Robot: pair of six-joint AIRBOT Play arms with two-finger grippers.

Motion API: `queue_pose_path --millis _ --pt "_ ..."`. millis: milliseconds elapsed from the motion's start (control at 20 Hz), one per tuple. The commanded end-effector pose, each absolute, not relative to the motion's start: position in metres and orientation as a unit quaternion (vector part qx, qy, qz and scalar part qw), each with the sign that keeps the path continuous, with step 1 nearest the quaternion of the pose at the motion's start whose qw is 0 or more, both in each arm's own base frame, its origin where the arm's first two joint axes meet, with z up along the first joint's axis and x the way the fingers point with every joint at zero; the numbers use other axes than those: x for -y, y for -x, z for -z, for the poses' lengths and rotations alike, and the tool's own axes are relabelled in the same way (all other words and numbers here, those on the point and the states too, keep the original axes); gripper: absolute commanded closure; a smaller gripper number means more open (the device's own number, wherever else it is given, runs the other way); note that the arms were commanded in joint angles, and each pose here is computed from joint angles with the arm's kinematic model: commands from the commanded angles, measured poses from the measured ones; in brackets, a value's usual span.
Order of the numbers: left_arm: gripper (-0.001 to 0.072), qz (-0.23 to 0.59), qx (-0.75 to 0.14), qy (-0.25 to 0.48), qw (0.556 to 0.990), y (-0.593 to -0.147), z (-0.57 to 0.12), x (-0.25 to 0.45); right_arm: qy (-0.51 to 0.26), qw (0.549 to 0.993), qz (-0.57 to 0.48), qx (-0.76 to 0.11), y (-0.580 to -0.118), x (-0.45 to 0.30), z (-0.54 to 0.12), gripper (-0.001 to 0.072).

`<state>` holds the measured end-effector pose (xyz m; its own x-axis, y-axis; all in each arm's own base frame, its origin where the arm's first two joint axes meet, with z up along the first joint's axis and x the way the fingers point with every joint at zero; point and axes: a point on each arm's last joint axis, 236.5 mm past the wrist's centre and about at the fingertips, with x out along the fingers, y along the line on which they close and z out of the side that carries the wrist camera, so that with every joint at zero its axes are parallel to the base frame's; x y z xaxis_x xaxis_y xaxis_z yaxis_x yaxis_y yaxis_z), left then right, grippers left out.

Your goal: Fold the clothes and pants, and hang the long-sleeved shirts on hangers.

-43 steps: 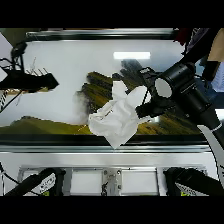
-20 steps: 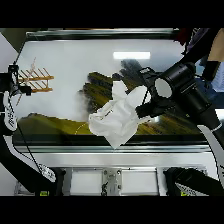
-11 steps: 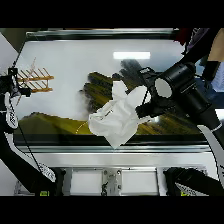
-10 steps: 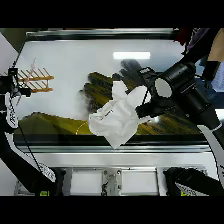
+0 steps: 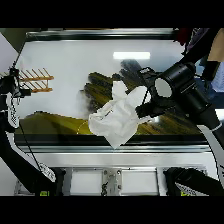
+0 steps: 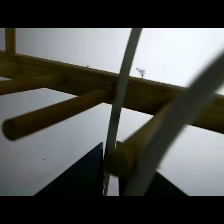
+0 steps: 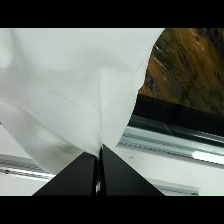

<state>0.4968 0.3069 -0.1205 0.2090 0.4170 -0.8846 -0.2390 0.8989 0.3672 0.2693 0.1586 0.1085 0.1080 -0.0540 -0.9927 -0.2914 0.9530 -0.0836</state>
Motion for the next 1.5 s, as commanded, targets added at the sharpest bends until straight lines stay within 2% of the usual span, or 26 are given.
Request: queue_pose_path --millis 0,50,400,850,1150,1200,1300,1450 --pt "0.0662 -0.212 -0.598 -0.060 0.770 -0.494 0.125 -0.302 0.130 0.733 -0.081 -0.663 -0.269 -0.159 -0.108 0.0689" --pt "0.0687 -0.212 -0.600 -0.060 0.769 -0.493 0.125 -0.302 0.130 0.733 -0.081 -0.663 -0.269 -0.159 -0.108 0.0689" --pt "0.0688 -0.217 -0.605 -0.056 0.764 -0.486 0.110 -0.301 0.130 0.733 -0.081 -0.663 -0.269 -0.159 -0.108 0.0690" --pt "0.0689 -0.237 -0.553 -0.064 0.796 -0.484 -0.010 -0.284 0.130 0.733 -0.081 -0.663 -0.269 -0.159 -0.108 0.0690" --pt "0.0689 -0.193 -0.533 -0.108 0.817 -0.489 -0.072 -0.225 0.130 0.733 -0.081 -0.663 -0.269 -0.159 -0.108 0.0689" --pt "0.0688 -0.179 -0.533 -0.118 0.819 -0.489 -0.082 -0.211 0.130 0.733 -0.081 -0.663 -0.269 -0.159 -0.108 0.0690" --pt "0.0688 -0.100 -0.529 -0.116 0.835 -0.489 -0.097 -0.162 0.130 0.733 -0.081 -0.663 -0.269 -0.159 -0.108 0.0690" --pt "0.0688 0.129 -0.475 -0.134 0.860 -0.485 -0.136 -0.050 0.130 0.733 -0.081 -0.663 -0.269 -0.159 -0.108 0.0690"
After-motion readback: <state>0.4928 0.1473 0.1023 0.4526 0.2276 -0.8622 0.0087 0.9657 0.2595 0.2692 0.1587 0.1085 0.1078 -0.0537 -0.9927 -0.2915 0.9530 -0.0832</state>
